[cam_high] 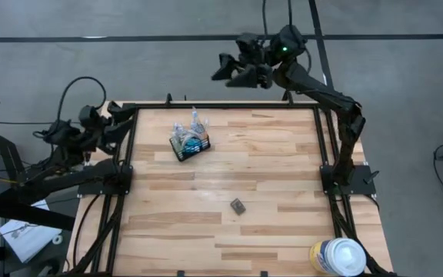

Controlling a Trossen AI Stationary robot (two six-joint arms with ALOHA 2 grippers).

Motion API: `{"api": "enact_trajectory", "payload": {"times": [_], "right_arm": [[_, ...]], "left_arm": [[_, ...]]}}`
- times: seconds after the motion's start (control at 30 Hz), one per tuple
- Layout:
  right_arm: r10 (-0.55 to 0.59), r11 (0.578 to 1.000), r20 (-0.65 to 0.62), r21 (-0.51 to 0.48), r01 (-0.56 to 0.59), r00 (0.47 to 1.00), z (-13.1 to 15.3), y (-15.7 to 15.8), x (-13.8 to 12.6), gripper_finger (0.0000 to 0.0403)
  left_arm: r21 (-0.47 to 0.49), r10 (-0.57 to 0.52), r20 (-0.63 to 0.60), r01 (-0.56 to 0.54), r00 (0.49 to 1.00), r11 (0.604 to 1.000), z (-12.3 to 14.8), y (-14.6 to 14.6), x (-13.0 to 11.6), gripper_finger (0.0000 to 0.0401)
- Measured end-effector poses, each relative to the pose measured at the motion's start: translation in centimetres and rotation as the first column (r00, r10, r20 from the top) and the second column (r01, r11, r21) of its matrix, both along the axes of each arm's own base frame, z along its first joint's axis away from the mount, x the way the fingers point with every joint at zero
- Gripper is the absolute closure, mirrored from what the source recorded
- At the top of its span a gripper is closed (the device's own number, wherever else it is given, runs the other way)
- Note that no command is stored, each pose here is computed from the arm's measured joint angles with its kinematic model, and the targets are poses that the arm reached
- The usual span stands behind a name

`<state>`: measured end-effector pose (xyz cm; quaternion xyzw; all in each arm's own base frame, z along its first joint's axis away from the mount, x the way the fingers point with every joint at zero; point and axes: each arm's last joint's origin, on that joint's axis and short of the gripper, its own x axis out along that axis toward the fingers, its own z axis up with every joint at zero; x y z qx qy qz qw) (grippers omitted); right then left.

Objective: Pick & Place toothbrushing station
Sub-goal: Return to Home Position

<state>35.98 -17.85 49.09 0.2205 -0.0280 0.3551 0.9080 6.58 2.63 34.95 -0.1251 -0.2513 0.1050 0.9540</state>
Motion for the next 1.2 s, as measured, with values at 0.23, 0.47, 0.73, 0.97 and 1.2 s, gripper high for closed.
{"api": "enact_trajectory", "payload": {"times": [0.23,0.47,0.73,0.97,1.2], "right_arm": [[0.141,0.983,-0.02,-0.113,-0.142,0.99,0.1,0.3,-0.7,0.0138],[0.132,0.943,0.159,-0.324,-0.075,0.978,5.2,3.1,-8.7,0.0138],[-0.203,0.901,0.21,-0.342,0.267,0.956,1.6,11.0,-21.1,0.0138],[-0.331,0.869,0.316,-0.266,0.418,0.889,-3.8,15.9,-26.5,0.0138],[-0.357,0.854,0.303,-0.278,0.44,0.884,-10.8,17.3,-28.3,0.0138]], "left_arm": [[-0.027,-0.184,0.018,0.184,0.983,0.983,0.2,-0.5,0.0,0.016],[0.108,-0.264,0.006,0.262,0.964,0.959,0.7,-1.1,-0.6,0.016],[0.16,-0.199,0.022,0.194,0.98,0.968,0.1,-3.1,-5.3,0.016],[0.196,-0.137,-0.019,0.138,0.99,0.971,1.3,-3.9,-7.0,0.016],[0.203,-0.124,-0.006,0.123,0.992,0.971,2.1,-4.6,-8.8,0.016]]}}
